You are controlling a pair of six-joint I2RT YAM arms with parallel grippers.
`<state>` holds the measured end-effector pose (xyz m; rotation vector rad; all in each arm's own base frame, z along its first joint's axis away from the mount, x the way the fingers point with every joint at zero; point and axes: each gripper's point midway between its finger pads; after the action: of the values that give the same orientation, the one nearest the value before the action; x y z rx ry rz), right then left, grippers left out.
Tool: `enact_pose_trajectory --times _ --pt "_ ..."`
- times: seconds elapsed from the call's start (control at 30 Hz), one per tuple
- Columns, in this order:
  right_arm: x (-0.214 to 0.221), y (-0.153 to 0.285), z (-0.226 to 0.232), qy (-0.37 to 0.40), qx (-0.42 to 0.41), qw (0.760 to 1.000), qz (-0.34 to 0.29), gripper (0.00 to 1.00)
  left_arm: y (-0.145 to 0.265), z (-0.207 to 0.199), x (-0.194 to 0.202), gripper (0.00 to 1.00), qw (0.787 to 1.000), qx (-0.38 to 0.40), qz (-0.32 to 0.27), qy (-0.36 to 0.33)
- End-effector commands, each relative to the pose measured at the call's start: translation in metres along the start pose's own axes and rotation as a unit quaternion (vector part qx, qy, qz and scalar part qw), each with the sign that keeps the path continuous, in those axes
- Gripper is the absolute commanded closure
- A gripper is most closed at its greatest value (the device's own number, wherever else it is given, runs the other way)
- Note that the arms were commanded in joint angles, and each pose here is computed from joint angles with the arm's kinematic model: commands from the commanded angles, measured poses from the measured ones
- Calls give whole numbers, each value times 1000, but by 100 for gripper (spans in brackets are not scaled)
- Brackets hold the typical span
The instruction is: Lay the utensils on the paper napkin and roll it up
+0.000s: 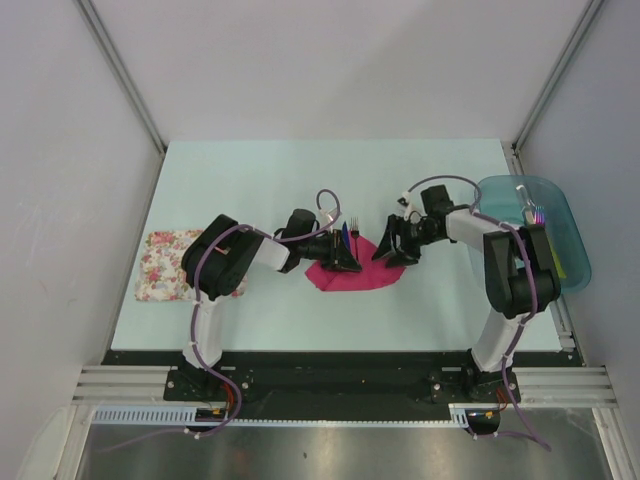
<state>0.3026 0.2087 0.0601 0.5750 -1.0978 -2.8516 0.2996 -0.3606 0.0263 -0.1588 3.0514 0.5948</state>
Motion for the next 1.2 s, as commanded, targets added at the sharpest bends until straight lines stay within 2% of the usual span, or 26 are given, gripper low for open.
enact_pose_trajectory --times 0.0,0.07,0.23,0.43,0.63,0.83,0.93,1.03,1.17 --pt "-7 35 -29 -5 64 998 -18 29 -3 6 -7 76 1000 -8 -5 -19" --pt "0 45 -48 -16 94 995 -18 24 -4 7 -6 76 1000 -9 -4 -20" --pt "15 46 -68 -20 123 992 -10 24 -5 13 -5 76 1000 -12 -4 -21" --pt "33 16 -61 -55 52 997 25 34 -4 15 -3 76 1000 -13 -1 -20" --pt "29 -8 -49 -66 -4 997 26 44 -5 14 -3 75 1000 -12 0 -20" --pt "20 -5 -40 -56 -11 998 15 60 -5 11 -6 75 1000 -10 -2 -26" --pt "16 0 -31 -43 -11 999 6 65 -5 10 -7 75 1000 -8 -4 -26" --pt "11 1 -21 -17 -3 1000 0 79 -5 6 -9 75 999 -5 -6 -34" --pt "6 -3 -8 10 -3 1000 0 91 -4 6 -9 76 999 -5 -7 -34"
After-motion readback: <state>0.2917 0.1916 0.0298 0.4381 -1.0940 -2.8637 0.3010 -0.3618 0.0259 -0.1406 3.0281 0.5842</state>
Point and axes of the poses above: each gripper's point midway between its finger pads, its own y axis back along the fingers, its own z axis along the line the jaws close on, x = y × z, and after that the axes turned 15 degrees about y, right-handed
